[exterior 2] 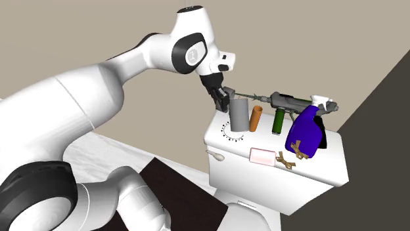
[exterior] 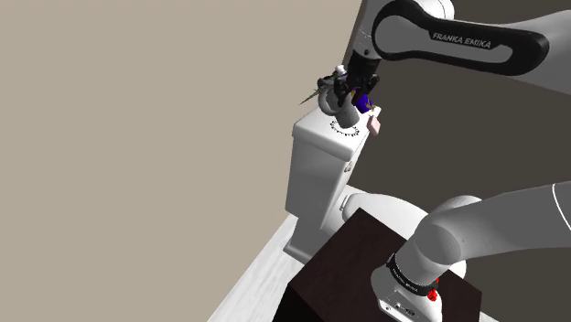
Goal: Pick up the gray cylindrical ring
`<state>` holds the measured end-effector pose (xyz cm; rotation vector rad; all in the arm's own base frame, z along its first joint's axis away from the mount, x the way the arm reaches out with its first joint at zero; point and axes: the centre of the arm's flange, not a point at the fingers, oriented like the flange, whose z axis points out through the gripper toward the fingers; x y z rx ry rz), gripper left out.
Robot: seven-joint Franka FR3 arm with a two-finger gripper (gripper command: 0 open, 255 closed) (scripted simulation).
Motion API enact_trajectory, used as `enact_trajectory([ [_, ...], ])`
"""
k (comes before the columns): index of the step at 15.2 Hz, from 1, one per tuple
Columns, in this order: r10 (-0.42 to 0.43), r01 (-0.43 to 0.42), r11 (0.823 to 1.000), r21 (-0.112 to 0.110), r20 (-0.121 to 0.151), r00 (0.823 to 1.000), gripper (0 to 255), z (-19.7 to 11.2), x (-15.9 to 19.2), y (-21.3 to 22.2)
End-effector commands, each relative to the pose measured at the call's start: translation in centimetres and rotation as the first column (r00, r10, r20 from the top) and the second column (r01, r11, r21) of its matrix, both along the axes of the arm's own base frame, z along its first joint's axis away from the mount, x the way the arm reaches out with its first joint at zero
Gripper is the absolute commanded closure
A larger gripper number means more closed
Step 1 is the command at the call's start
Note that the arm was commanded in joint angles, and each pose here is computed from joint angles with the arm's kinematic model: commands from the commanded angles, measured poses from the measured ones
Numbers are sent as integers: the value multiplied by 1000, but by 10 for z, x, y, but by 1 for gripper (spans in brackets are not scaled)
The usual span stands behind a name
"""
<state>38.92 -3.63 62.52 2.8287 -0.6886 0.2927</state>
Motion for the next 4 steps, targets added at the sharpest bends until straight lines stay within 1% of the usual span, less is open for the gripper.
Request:
enact_trajectory([
  [1,0,0,1000,0,0,1000,255,12,1,1],
  [2,0,0,1000,0,0,1000,255,17,1,1],
  [4,0,0,1000,0,0,1000,255,18,1,1],
])
